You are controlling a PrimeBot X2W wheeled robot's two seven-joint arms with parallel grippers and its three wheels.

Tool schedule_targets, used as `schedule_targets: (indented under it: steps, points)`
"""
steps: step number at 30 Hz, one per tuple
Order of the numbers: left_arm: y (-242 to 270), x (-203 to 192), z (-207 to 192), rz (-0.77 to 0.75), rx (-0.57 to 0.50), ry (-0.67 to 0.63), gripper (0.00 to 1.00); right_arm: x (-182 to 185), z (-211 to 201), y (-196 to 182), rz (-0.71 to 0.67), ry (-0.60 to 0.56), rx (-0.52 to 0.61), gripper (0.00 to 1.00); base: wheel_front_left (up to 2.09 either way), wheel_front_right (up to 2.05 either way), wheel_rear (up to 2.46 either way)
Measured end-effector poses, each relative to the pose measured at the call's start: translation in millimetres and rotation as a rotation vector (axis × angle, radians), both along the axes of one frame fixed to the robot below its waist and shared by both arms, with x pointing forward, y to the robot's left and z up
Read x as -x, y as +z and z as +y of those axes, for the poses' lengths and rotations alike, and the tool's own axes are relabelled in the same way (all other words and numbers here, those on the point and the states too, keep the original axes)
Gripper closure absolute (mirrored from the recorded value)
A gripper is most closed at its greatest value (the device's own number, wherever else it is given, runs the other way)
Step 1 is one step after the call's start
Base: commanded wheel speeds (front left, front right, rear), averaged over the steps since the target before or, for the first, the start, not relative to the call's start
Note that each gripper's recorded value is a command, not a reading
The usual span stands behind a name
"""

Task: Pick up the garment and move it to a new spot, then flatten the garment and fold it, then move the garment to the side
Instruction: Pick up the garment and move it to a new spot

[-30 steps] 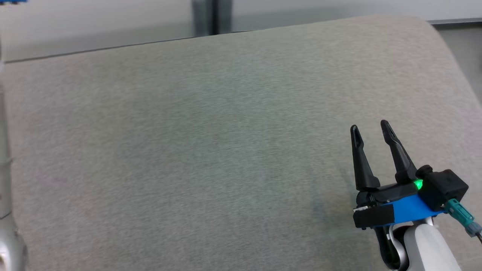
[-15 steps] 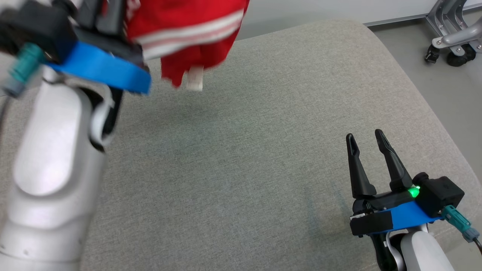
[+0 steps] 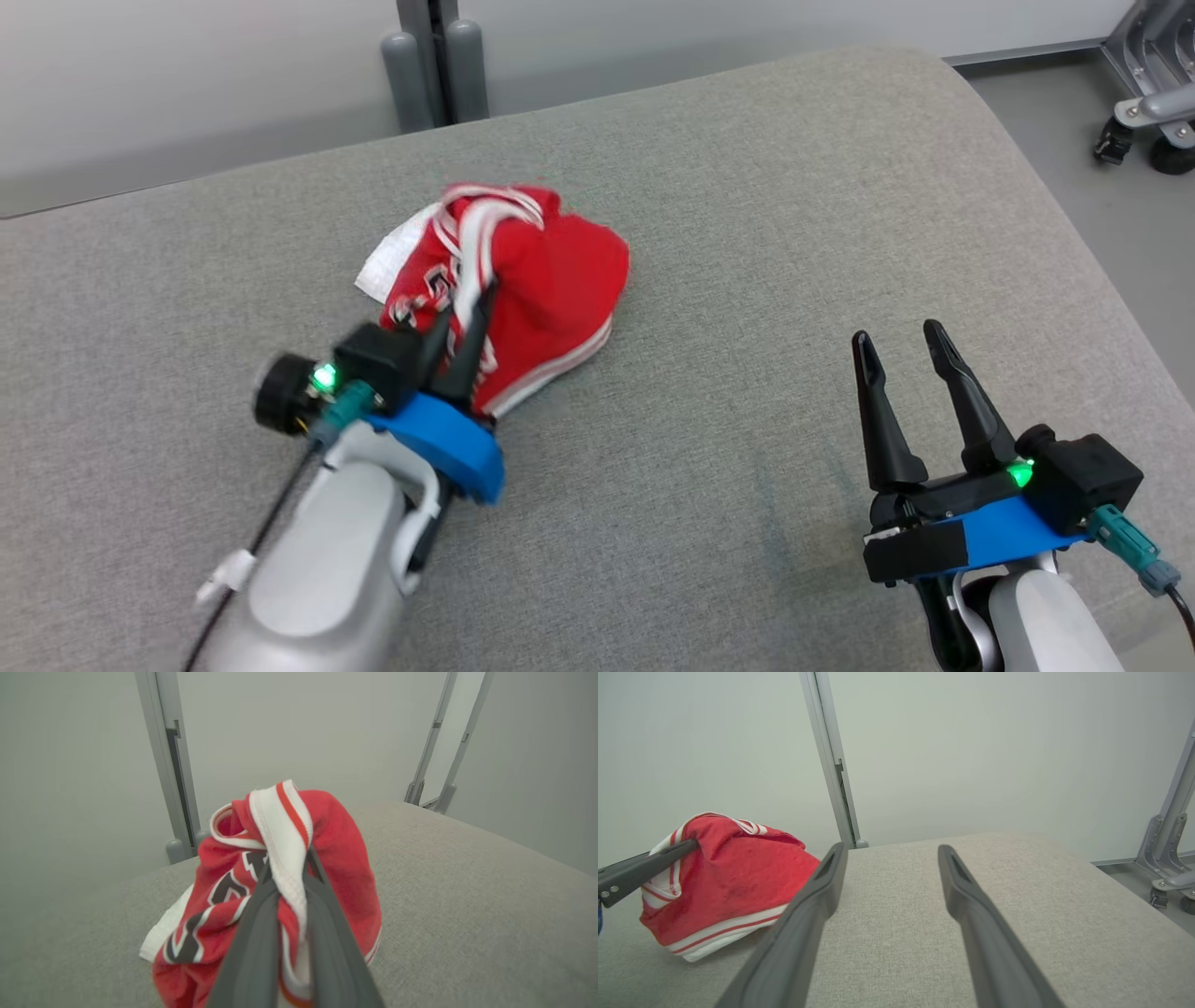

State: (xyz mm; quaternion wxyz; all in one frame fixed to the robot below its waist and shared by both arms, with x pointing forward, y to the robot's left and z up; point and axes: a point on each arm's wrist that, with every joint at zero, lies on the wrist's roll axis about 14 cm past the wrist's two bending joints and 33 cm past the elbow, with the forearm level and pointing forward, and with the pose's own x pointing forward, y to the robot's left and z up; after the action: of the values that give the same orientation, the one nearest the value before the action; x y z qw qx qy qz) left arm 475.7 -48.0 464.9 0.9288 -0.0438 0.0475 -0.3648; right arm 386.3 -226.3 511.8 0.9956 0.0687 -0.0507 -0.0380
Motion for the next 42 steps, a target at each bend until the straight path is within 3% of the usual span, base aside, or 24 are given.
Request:
schedule_targets:
  steps: [3,5,6,9,14,24,34,42]
  points:
    - [-20.0,18.4,-5.1,0.063,-0.009,-0.015,1.0,-1.8,3.0,0.1,-0.002,0.009,-0.002,0.0,0.0,0.0,0.0]
    - [-28.6,27.2,-6.2,0.088,-0.02,-0.023,0.48,-3.1,6.1,-0.4,-0.001,0.019,-0.005,0.0,0.0,0.0,0.0]
    - [-29.6,29.7,-6.8,0.091,-0.021,-0.025,0.0,-3.6,8.0,-0.7,-0.001,0.024,-0.006,0.0,0.0,0.0,0.0]
    - [-22.1,30.7,-4.7,0.076,-0.01,-0.019,0.0,-5.2,11.8,-0.2,-0.004,0.035,-0.011,0.0,0.0,0.0,0.0]
    - [34.1,11.5,12.6,-0.057,0.09,0.063,0.0,-5.8,21.0,0.6,-0.009,0.061,-0.018,0.0,0.0,0.0,0.0]
    - [75.6,11.4,113.8,-0.209,0.099,0.334,0.0,-11.2,46.6,6.9,-0.031,0.135,-0.02,0.0,0.0,0.0,0.0]
    - [62.5,43.2,217.6,-0.194,0.055,0.639,0.0,-19.5,73.7,6.9,-0.033,0.213,-0.008,0.0,0.0,0.0,0.0]
    - [46.7,71.9,243.9,-0.165,0.005,0.713,0.0,-17.9,82.7,7.6,-0.035,0.239,0.0,0.0,0.0,0.0,0.0]
